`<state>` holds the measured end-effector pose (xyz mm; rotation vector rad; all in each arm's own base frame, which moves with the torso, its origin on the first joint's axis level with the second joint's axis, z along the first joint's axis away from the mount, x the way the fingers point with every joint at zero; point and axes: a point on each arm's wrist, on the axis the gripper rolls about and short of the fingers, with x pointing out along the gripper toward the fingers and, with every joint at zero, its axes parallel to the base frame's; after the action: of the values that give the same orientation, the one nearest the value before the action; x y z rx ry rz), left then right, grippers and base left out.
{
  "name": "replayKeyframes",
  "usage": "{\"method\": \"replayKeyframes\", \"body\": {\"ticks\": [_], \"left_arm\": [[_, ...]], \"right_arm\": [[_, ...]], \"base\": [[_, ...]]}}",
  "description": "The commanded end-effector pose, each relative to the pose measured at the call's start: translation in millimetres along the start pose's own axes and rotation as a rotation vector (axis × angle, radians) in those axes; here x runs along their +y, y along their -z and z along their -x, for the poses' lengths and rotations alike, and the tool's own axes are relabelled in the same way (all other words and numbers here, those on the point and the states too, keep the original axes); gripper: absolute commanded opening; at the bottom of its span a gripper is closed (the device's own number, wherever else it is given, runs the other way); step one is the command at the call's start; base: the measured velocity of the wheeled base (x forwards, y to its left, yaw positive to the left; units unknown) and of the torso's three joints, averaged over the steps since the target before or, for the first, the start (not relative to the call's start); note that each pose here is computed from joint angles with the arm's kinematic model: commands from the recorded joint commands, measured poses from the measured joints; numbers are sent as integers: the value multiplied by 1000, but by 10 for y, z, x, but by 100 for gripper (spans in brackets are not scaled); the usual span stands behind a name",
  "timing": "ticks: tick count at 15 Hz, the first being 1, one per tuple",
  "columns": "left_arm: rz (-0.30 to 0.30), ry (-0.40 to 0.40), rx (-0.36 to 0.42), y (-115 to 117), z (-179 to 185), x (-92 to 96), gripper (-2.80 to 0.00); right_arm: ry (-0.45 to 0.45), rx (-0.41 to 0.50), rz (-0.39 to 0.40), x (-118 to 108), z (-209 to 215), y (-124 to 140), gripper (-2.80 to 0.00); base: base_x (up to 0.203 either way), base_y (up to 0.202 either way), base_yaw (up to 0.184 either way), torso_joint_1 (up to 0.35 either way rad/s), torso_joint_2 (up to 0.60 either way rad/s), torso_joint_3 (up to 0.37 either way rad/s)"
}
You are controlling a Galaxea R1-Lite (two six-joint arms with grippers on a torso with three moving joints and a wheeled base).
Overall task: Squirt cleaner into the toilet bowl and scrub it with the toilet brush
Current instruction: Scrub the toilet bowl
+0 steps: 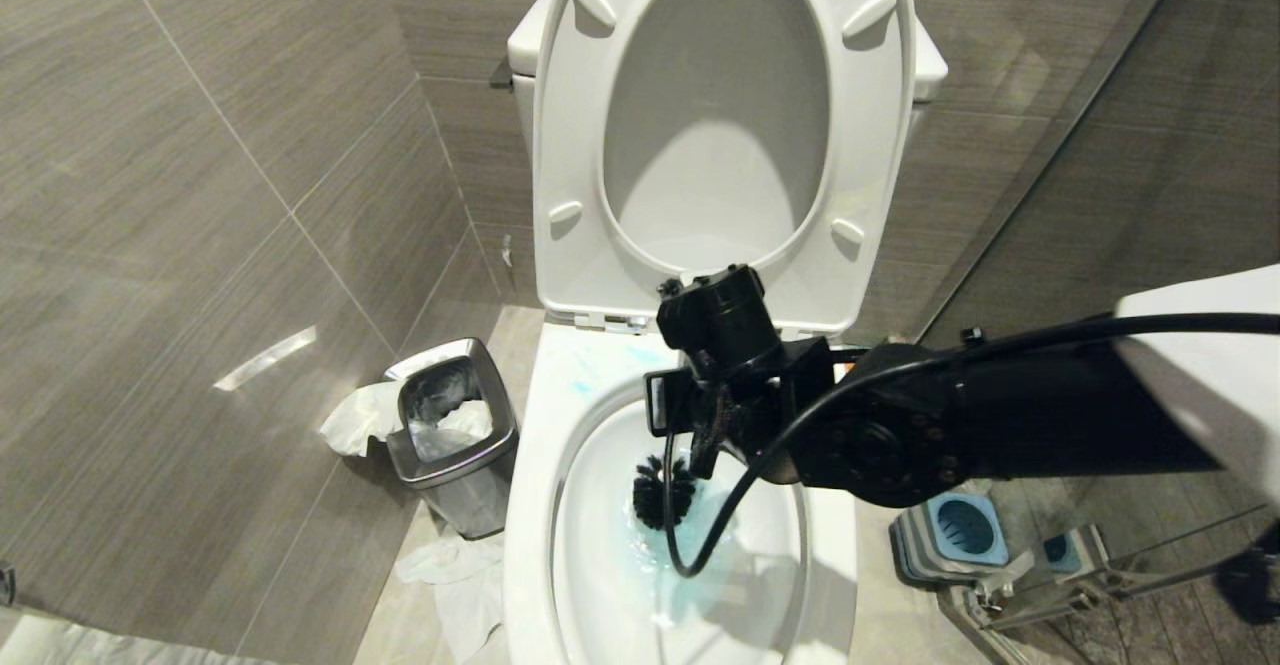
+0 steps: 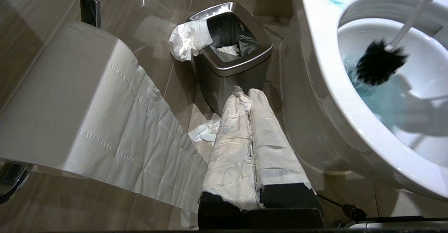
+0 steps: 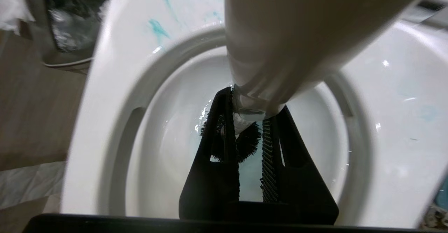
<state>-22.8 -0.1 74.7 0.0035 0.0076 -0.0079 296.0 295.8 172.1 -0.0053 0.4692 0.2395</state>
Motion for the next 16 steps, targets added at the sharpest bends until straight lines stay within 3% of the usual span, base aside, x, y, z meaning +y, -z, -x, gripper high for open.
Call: {"method": "replayKeyframes", "body": {"ticks": [1, 6, 16], "left_arm": [[-1, 0, 5, 8, -3, 0, -280], [0, 0, 5, 8, -3, 0, -280], [-1, 0, 5, 8, -3, 0, -280]], "right_arm": [[-42, -92, -41, -139, 692, -417, -280], [-15, -31, -5, -74, 495, -243, -280], [80, 48, 15, 21, -721, 442, -280]], "base": [[0, 0, 0, 0, 0, 0], [0, 0, 0, 0, 0, 0], [0, 0, 0, 0, 0, 0]]}}
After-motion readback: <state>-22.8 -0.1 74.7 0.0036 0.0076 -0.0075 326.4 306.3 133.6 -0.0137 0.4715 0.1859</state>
